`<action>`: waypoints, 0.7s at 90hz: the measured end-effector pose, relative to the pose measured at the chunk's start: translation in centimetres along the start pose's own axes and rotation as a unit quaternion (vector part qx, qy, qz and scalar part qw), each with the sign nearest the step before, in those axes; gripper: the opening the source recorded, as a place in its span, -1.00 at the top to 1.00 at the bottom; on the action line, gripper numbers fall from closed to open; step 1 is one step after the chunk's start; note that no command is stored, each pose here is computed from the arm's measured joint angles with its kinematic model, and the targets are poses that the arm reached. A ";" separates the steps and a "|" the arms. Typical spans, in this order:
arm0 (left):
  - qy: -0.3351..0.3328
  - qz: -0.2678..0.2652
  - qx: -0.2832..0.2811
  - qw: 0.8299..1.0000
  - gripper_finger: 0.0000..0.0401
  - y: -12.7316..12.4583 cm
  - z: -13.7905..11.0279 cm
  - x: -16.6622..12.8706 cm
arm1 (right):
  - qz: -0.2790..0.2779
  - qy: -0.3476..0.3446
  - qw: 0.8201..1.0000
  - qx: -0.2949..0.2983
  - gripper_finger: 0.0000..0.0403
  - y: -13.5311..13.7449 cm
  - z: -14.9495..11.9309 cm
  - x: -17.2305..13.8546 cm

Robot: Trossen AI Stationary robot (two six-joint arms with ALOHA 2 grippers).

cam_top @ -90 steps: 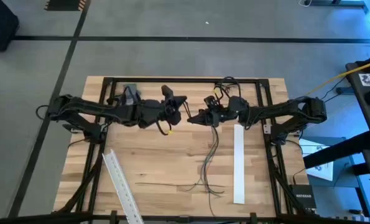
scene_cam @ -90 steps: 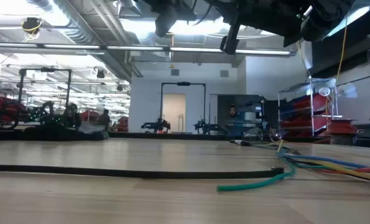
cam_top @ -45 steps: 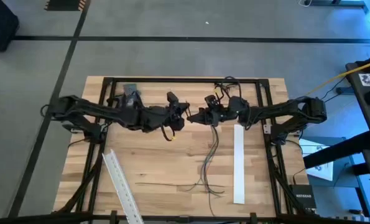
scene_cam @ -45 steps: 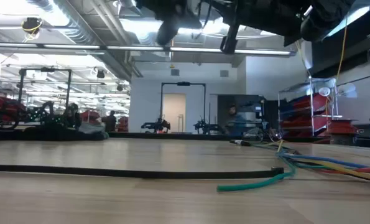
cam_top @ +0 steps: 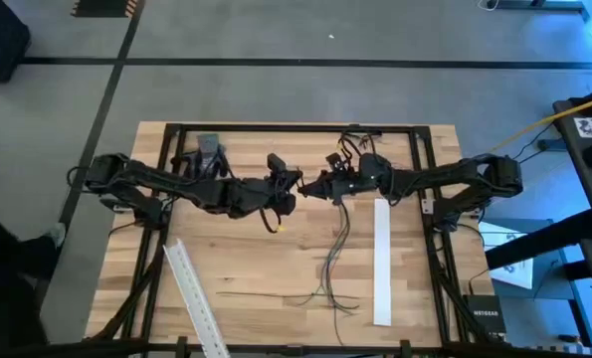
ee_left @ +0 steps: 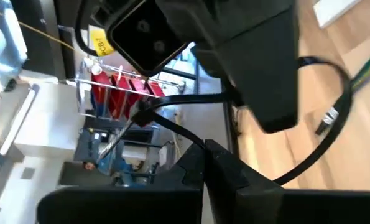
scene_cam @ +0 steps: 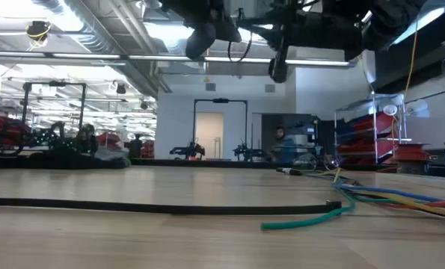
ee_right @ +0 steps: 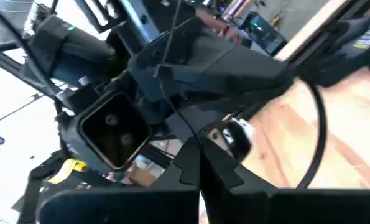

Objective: Ziptie cables
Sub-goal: Wrap the top black zip tie on the colored cables

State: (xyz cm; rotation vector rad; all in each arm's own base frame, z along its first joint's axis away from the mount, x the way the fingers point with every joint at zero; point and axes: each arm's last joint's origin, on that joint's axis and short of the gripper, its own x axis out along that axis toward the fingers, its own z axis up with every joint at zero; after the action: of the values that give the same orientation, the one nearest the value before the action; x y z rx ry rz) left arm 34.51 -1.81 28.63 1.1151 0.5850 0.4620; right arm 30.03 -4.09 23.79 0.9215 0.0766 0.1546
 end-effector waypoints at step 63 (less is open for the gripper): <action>0.003 -0.020 -0.036 0.999 1.00 -1.6 0.3 0.6 | -0.063 0.046 0.993 -0.094 0.98 -1.3 -0.8 -0.1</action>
State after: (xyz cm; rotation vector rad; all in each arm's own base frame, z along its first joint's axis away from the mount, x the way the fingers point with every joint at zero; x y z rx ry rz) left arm 35.23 -2.27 27.12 1.0321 0.5898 0.4485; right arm 29.91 -4.24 22.23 0.7197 0.2019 0.0862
